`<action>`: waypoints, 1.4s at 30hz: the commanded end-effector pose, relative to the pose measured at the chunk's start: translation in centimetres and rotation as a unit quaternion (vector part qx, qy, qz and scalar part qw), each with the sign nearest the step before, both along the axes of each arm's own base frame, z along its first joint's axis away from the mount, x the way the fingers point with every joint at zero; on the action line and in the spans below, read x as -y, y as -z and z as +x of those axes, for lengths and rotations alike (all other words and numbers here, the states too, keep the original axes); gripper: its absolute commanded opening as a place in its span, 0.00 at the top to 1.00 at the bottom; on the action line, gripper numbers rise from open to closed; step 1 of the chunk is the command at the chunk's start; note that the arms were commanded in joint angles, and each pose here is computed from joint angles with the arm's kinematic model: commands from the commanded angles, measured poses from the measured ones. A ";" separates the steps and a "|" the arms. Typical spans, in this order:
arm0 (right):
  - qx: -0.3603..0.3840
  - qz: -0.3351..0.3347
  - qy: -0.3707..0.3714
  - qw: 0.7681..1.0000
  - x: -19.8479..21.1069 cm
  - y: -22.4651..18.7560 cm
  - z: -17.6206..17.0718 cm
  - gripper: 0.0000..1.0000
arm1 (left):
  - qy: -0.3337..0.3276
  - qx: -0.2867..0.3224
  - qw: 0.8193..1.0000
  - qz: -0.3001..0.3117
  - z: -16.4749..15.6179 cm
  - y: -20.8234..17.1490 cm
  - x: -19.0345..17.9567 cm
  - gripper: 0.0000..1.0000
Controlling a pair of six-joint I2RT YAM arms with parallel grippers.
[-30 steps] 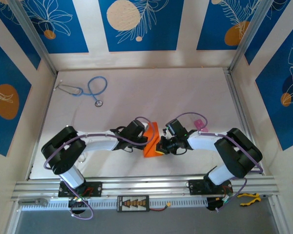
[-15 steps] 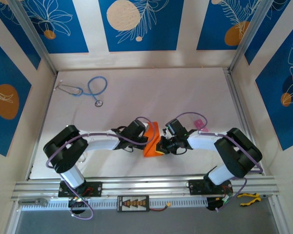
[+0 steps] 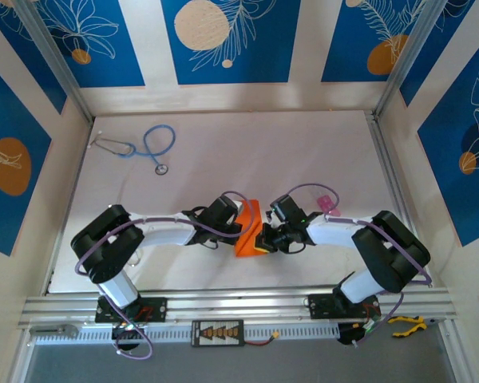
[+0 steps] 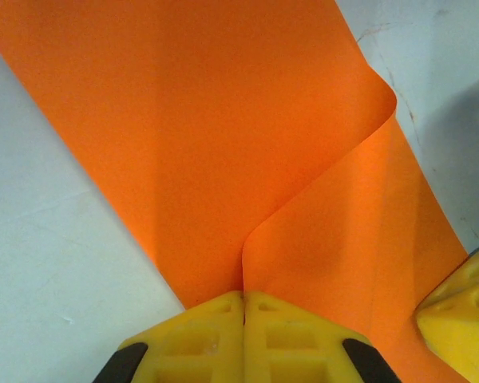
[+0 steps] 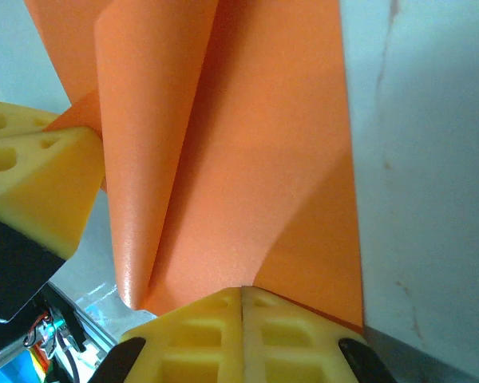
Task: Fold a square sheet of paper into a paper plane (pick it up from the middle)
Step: Fold the triangle a second time at the center of the table.
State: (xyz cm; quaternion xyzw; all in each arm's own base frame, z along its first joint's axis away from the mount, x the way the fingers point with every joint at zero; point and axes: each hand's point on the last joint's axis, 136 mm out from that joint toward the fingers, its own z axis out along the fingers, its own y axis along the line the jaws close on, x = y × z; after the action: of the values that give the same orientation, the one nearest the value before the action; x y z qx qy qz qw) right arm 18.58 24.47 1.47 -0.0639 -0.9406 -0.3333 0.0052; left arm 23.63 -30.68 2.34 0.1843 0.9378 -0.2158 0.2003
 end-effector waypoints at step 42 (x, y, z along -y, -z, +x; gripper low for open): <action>-0.038 -0.071 0.002 0.997 2.0 2.6 -1.1 1.00 | 0.003 0.009 1.000 0.002 1.0 -0.1 -0.1 1.00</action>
State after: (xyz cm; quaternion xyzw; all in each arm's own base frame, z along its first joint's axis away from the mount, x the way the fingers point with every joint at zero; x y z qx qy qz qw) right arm 18.87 24.65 1.24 -0.0612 -0.9444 -0.3230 0.0099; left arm 24.26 -30.91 2.85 0.1922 0.9339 -0.2165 0.2097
